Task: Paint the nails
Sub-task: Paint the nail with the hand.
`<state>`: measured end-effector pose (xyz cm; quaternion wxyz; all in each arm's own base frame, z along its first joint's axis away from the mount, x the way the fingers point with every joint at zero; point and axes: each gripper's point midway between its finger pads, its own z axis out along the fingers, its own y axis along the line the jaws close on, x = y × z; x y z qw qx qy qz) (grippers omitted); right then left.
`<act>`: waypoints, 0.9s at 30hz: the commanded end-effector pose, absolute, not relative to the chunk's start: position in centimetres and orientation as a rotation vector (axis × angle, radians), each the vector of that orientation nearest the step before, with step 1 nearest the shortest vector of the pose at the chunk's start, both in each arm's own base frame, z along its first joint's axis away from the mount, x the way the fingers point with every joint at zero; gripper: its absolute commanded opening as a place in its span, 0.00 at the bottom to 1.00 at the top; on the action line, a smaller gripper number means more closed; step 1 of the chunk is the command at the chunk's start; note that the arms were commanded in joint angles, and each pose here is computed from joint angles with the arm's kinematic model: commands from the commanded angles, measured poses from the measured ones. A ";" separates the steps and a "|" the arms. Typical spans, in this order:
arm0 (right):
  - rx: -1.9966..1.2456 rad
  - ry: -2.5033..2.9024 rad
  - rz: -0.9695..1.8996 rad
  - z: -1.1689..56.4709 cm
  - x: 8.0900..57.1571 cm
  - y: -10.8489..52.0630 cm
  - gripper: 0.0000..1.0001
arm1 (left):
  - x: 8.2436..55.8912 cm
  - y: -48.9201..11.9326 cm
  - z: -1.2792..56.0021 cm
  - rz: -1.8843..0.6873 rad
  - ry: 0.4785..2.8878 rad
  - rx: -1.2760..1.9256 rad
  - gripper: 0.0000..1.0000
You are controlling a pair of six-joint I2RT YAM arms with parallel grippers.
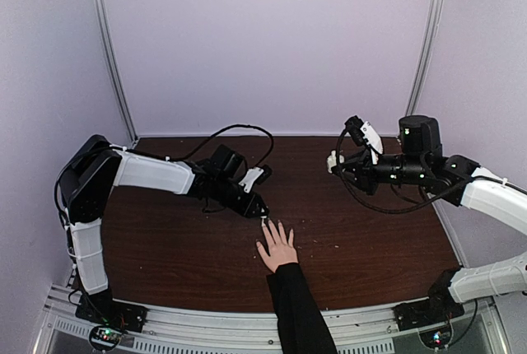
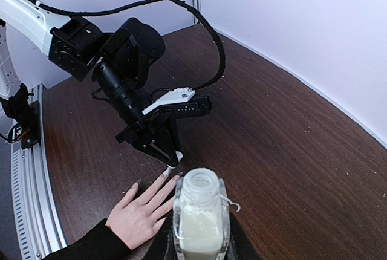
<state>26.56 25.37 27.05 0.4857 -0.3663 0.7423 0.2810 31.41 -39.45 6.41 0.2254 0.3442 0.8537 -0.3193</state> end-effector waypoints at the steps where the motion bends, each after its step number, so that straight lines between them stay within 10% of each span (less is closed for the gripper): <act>1: -0.871 1.783 0.662 27.6 26.8 24.9 0.00 | 32.7 -39.7 6.8 -0.854 2.322 0.948 0.00; 27: -0.870 1.780 0.660 27.7 26.8 24.9 0.00 | 33.4 -39.2 9.1 -0.835 2.280 0.930 0.00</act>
